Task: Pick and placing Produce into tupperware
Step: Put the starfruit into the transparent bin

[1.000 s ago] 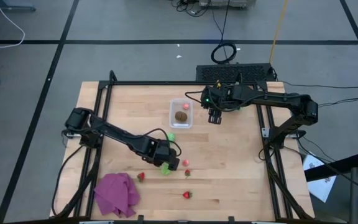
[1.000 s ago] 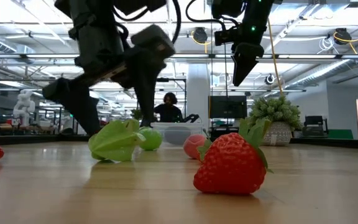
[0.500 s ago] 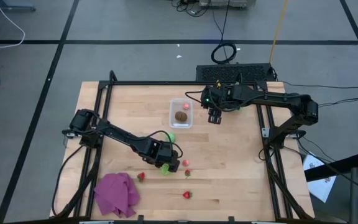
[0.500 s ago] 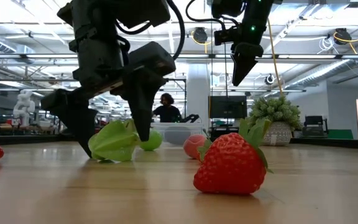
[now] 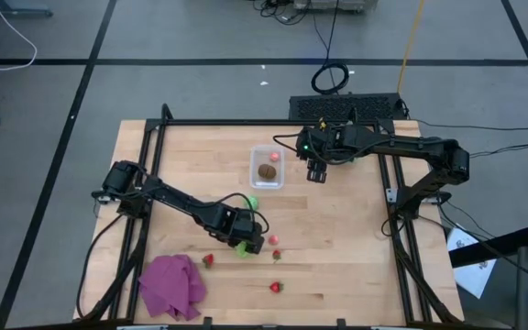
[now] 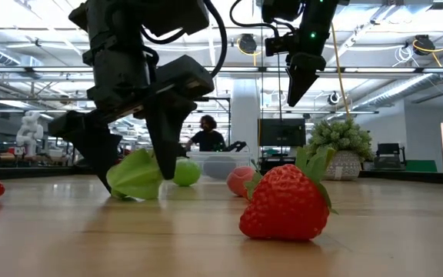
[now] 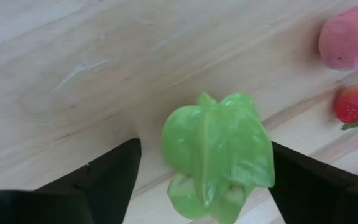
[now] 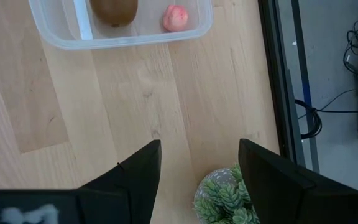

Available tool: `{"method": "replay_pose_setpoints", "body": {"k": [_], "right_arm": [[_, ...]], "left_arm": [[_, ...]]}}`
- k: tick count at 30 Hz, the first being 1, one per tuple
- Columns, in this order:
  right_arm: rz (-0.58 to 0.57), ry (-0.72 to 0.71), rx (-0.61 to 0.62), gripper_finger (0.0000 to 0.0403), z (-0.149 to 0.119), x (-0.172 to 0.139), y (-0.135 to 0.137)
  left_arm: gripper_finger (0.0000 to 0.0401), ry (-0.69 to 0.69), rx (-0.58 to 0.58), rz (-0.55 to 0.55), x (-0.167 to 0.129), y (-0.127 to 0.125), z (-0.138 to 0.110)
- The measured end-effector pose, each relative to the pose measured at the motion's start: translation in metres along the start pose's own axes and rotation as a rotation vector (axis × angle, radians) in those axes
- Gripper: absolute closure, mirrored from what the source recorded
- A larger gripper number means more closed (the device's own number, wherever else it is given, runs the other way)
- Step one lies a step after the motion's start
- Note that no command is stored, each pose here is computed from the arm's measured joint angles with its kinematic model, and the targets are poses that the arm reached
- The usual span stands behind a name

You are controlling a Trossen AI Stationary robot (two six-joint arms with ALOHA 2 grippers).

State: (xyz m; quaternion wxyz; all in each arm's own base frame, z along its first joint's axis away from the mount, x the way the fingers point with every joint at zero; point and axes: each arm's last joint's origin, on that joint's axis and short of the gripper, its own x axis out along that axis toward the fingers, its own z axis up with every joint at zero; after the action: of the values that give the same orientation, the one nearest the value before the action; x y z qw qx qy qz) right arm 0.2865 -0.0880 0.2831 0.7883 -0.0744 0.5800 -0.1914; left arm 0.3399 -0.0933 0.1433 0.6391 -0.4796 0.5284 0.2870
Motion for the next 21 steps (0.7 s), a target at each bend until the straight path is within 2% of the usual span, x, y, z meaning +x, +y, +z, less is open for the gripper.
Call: {"method": "replay_pose_setpoints", "body": {"k": [13,21], "right_arm": [[0.000,0.000,0.000,0.0200,0.000,0.000,0.000],[0.000,0.000,0.000,0.0200,0.000,0.000,0.000]], "left_arm": [[0.0152,-0.053,0.012,-0.011,-0.005,0.001,0.006],[0.0162,-0.077,0.027,-0.057,-0.024,-0.001,0.011]]}}
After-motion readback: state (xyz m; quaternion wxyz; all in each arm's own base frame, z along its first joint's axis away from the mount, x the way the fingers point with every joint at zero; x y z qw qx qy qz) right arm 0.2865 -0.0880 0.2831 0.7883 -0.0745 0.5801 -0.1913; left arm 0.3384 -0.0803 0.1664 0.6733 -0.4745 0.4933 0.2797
